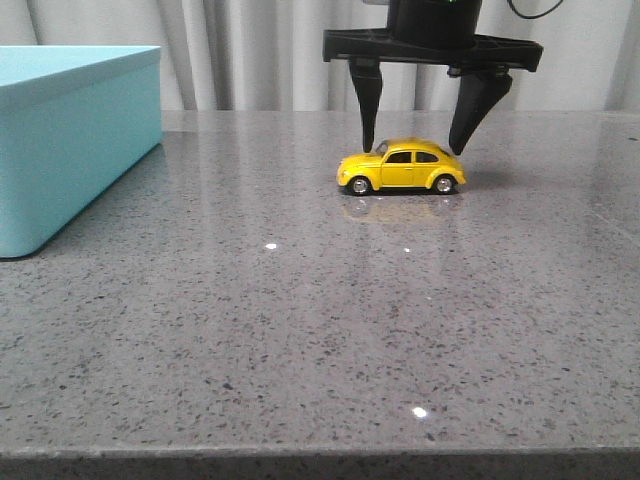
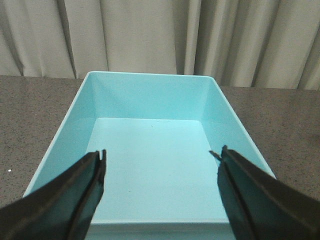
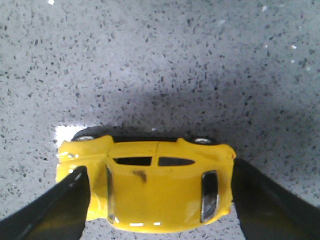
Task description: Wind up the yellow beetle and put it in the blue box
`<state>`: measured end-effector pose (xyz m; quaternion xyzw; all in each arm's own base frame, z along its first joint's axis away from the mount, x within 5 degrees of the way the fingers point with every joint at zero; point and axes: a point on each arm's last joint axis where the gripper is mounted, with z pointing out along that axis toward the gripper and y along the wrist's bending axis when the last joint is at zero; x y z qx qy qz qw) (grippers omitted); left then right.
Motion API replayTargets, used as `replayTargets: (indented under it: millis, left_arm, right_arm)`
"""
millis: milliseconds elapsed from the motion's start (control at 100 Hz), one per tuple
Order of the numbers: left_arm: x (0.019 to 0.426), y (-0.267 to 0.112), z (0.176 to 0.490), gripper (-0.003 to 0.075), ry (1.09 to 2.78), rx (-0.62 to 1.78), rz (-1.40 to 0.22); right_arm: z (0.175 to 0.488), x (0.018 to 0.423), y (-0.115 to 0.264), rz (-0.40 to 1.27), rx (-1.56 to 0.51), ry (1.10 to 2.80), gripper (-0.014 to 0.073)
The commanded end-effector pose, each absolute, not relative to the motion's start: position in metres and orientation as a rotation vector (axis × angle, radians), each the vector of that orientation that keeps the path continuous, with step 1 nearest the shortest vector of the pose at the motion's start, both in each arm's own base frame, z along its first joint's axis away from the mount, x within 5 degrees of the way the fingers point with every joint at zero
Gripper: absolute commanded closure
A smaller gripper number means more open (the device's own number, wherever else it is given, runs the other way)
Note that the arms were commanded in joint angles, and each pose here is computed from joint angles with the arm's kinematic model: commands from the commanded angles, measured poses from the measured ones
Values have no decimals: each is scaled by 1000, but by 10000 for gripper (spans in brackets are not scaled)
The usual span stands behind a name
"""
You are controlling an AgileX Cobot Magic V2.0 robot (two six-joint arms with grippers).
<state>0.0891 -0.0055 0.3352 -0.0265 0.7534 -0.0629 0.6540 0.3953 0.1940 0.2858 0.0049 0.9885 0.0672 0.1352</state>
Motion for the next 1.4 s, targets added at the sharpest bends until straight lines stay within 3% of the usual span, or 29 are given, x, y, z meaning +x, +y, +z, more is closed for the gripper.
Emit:
replayTargets:
  millis: [0, 1390]
  left_arm:
    - [91, -6, 352, 259, 1612, -63, -158]
    - [91, -6, 352, 260, 1612, -63, -158]
  right_arm:
    - [319, 383, 185, 200, 0, 2846, 13]
    - [310, 387, 179, 140, -27, 2866, 13]
